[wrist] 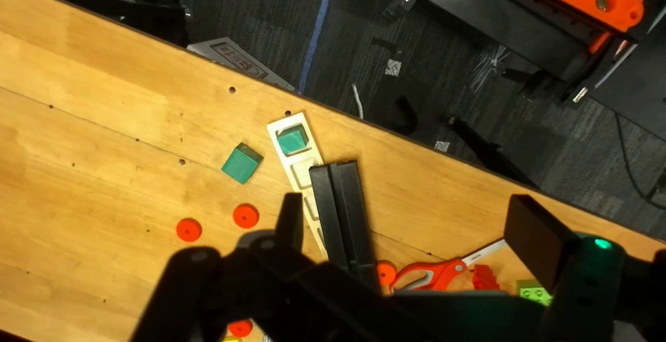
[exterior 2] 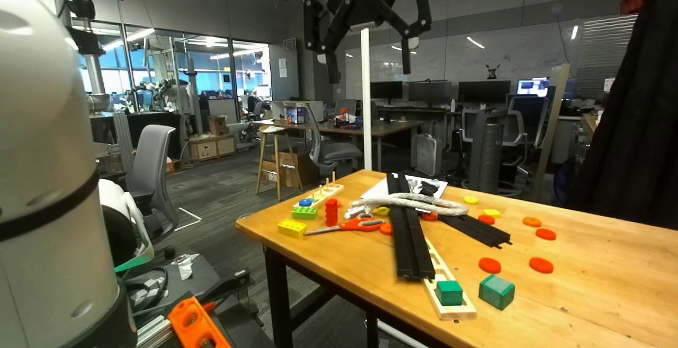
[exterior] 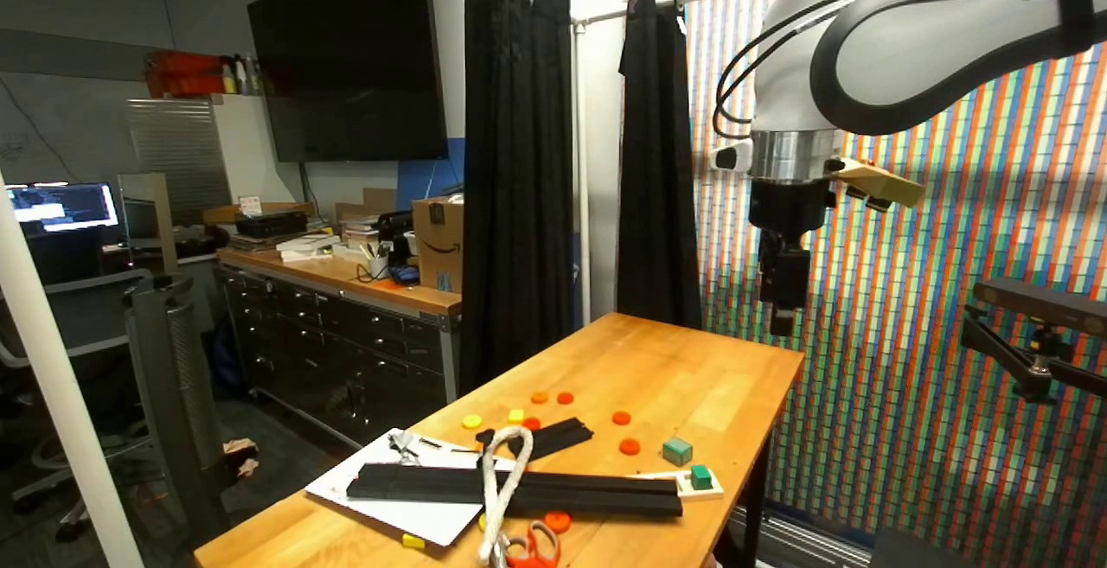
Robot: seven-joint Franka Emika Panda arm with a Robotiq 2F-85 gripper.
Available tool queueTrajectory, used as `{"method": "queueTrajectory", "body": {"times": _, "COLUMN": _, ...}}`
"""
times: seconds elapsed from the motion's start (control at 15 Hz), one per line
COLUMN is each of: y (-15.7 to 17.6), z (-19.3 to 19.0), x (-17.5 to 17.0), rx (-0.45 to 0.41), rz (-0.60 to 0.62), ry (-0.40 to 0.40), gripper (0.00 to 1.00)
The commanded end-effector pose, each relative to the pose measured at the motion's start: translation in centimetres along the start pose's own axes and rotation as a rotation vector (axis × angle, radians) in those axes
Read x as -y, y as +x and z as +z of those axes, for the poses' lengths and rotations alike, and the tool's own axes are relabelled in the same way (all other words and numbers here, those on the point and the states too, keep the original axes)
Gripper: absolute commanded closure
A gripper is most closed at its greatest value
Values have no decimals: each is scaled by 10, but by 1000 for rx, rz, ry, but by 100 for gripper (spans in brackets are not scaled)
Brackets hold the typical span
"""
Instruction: Pick the blue ring and put it on the object
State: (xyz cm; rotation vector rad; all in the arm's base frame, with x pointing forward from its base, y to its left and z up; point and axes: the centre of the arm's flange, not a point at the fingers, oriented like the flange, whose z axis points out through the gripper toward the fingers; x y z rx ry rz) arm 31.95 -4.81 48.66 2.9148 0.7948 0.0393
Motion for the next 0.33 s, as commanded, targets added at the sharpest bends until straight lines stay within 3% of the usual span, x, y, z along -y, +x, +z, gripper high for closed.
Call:
{"method": "queueTrajectory", "body": {"times": 0.0, "y": 0, "z": 0, "x": 0, "rx": 0, "rz": -2, "ry": 1, "gripper": 0}}
{"method": "queueTrajectory", "body": {"times": 0.27, "y": -1, "z": 2, "x": 1, "rx": 2, "rz": -5, "ry": 2, "gripper": 0}}
